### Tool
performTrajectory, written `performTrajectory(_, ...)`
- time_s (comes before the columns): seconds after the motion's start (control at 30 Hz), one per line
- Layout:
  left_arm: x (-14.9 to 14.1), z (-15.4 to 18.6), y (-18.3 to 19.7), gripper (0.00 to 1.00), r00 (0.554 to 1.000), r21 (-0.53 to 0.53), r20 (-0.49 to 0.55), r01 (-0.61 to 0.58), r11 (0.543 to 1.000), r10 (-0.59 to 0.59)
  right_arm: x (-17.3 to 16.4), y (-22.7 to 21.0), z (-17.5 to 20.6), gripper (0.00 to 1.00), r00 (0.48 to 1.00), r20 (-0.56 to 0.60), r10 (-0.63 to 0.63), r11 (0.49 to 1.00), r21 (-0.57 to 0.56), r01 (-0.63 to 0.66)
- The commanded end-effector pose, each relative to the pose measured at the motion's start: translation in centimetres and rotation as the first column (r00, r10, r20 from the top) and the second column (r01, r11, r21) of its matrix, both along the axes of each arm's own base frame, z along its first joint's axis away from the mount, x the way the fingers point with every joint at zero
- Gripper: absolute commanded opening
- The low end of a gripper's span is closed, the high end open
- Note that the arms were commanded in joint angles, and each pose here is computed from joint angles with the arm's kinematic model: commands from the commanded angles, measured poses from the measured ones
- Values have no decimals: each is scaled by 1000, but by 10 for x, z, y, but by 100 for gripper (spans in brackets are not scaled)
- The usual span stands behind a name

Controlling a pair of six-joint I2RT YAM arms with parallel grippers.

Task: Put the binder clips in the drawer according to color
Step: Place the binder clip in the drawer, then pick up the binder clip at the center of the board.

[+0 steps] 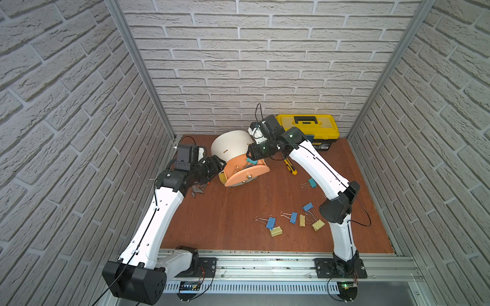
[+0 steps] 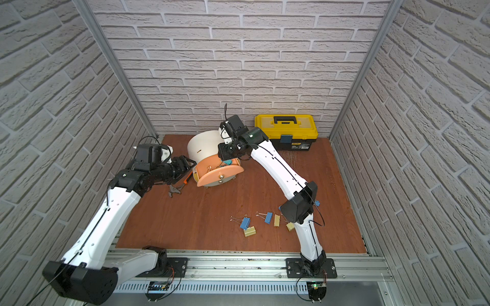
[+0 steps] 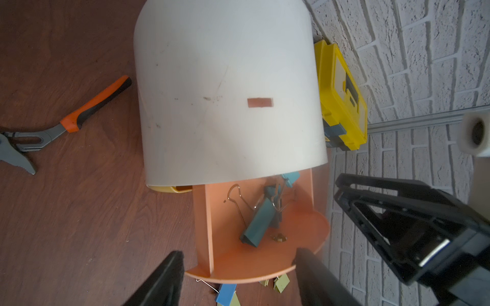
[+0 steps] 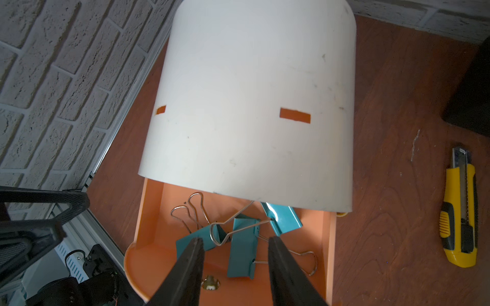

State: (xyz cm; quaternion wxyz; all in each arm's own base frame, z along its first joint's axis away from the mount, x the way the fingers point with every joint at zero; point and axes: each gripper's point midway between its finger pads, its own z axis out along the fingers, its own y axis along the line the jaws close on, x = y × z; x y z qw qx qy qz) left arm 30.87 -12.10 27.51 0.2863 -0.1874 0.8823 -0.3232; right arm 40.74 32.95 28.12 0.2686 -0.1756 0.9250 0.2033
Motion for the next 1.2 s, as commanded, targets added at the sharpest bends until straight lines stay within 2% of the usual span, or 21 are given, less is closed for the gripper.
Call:
performTrajectory(0.0,-2,7,2,71,1000,10,24,0,1000,0,9,-8,22,46,997,61,-38,999,28,36)
performTrajectory(0.27,-8,15,8,71,999,80,31,13,997,-15,19,-78,32,51,984,89,-155,988,-12,157)
performTrajectory(0.63,-12,18,-9,71,996,159,28,82,984,-88,12,-160,-3,51,955,34,-296,951,-79,297)
performTrajectory(0.93,-23,19,-38,70,986,185,35,156,970,-165,3,-223,-57,53,896,-66,-440,889,-175,423)
performTrajectory(1.17,-45,15,-45,70,982,181,29,178,967,-186,-14,-267,-112,52,846,-100,-523,816,-343,464)
